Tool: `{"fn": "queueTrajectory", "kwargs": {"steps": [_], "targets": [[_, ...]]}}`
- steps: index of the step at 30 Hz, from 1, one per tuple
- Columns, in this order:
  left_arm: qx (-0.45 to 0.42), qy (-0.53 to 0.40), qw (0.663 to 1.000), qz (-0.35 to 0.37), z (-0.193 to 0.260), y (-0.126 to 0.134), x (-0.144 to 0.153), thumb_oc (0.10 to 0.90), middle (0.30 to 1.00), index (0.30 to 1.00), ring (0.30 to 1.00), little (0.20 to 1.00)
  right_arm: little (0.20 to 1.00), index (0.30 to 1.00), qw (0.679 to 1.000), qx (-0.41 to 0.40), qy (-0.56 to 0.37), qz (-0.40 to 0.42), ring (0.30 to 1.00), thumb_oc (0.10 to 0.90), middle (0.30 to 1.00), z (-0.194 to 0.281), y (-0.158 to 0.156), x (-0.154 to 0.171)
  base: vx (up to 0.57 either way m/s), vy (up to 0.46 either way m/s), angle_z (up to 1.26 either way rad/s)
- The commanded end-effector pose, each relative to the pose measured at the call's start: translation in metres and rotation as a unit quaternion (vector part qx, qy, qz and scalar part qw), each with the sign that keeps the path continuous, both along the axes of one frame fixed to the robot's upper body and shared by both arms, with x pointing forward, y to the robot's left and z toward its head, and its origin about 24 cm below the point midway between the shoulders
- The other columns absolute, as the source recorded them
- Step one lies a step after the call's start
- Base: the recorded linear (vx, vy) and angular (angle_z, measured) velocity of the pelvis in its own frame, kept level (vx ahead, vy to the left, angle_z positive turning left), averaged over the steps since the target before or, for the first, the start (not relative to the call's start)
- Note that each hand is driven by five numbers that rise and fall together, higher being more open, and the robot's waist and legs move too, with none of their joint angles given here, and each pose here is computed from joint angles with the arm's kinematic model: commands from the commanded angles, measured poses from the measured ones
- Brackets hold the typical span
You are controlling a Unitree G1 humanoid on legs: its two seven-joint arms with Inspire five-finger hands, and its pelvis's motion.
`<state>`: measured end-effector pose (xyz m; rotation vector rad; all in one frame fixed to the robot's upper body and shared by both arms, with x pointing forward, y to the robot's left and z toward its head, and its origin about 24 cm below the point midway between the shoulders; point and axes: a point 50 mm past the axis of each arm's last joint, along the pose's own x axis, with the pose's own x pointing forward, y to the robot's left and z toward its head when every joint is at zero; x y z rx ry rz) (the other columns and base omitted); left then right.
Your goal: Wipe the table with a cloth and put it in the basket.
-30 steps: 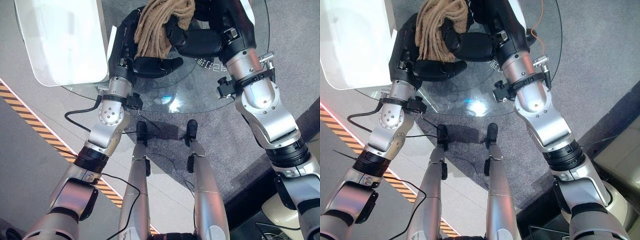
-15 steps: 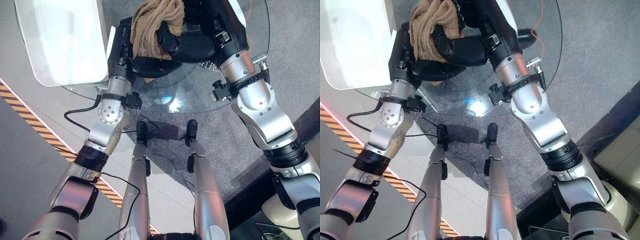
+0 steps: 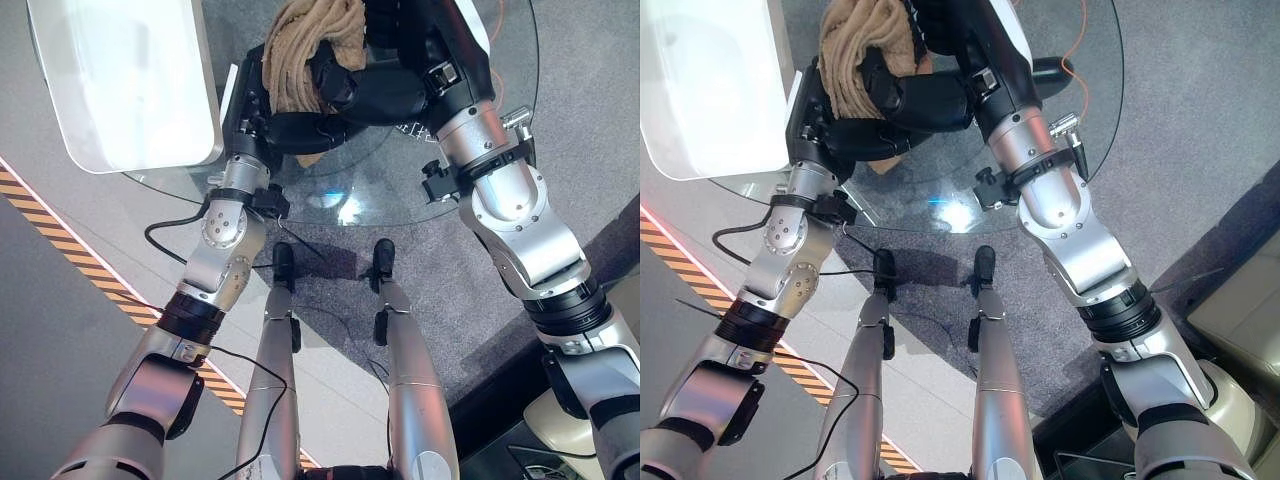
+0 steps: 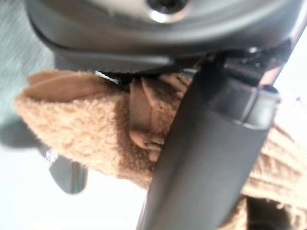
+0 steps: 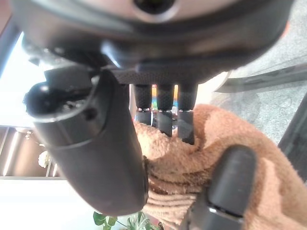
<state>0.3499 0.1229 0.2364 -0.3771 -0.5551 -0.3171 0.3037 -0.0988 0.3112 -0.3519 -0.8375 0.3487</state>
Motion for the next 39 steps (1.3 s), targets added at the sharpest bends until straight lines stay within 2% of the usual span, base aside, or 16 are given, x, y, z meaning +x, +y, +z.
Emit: {"fn": "queueTrajectory", "kwargs": {"steps": [1, 11, 16, 23, 24, 25, 26, 27, 39], "targets": [[-0.058, -0.134, 0.984, -0.099, 0.049, -0.021, -0.026, 0.1, 0.3, 0.3, 0.3, 0.2, 0.2, 0.3, 0.947, 0.061, -0.26, 0.18, 0.3, 0.1, 0.3, 0.079, 0.03, -0.098, 0.0, 0.0, 0.0], [-0.126, -0.111, 0.971, -0.171, 0.046, -0.026, -0.028, 0.1, 0.3, 0.3, 0.3, 0.2, 0.2, 0.3, 0.947, 0.059, -0.256, 0.183, 0.3, 0.1, 0.3, 0.079, 0.032, -0.097, 0.0, 0.0, 0.0], [-0.136, -0.115, 0.965, -0.193, 0.05, -0.043, -0.032, 0.1, 0.3, 0.3, 0.3, 0.2, 0.2, 0.3, 0.949, 0.049, -0.259, 0.172, 0.3, 0.1, 0.3, 0.066, 0.056, -0.089, 0.0, 0.0, 0.0], [-0.14, -0.119, 0.96, -0.213, 0.054, -0.048, -0.033, 0.1, 0.3, 0.3, 0.3, 0.2, 0.2, 0.3, 0.952, 0.05, -0.259, 0.158, 0.3, 0.1, 0.3, 0.058, 0.066, -0.081, 0.0, 0.0, 0.0], [-0.14, -0.12, 0.959, -0.214, 0.054, -0.049, -0.033, 0.1, 0.3, 0.3, 0.3, 0.2, 0.315, 0.399, 0.952, 0.054, -0.255, 0.157, 0.399, 0.215, 0.399, 0.057, 0.067, -0.079, 0.0, 0.0, 0.0], [-0.141, -0.12, 0.959, -0.214, 0.054, -0.049, -0.033, 0.1, 0.3, 0.3, 0.3, 0.2, 0.516, 0.571, 0.953, 0.056, -0.254, 0.157, 0.571, 0.416, 0.571, 0.056, 0.067, -0.078, 0.0, 0.0, 0.0], [-0.139, -0.122, 0.959, -0.212, 0.054, -0.049, -0.033, 0.1, 0.3, 0.3, 0.3, 0.2, 0.667, 0.7, 0.953, 0.062, -0.253, 0.155, 0.7, 0.567, 0.7, 0.056, 0.067, -0.077, 0.0, 0.0, 0.0], [-0.14, -0.121, 0.959, -0.213, 0.054, -0.049, -0.033, 0.1, 0.3, 0.3, 0.3, 0.2, 0.9, 0.9, 0.953, 0.065, -0.253, 0.155, 0.9, 0.8, 0.9, 0.055, 0.066, -0.077, 0.0, 0.0, 0.0], [-0.143, -0.127, 0.959, -0.209, 0.056, -0.049, -0.033, 0.1, 0.3, 0.3, 0.3, 0.2, 0.9, 0.9, 0.953, 0.072, -0.252, 0.155, 0.9, 0.8, 0.9, 0.05, 0.064, -0.073, 0.0, 0.0, 0.0]]}}
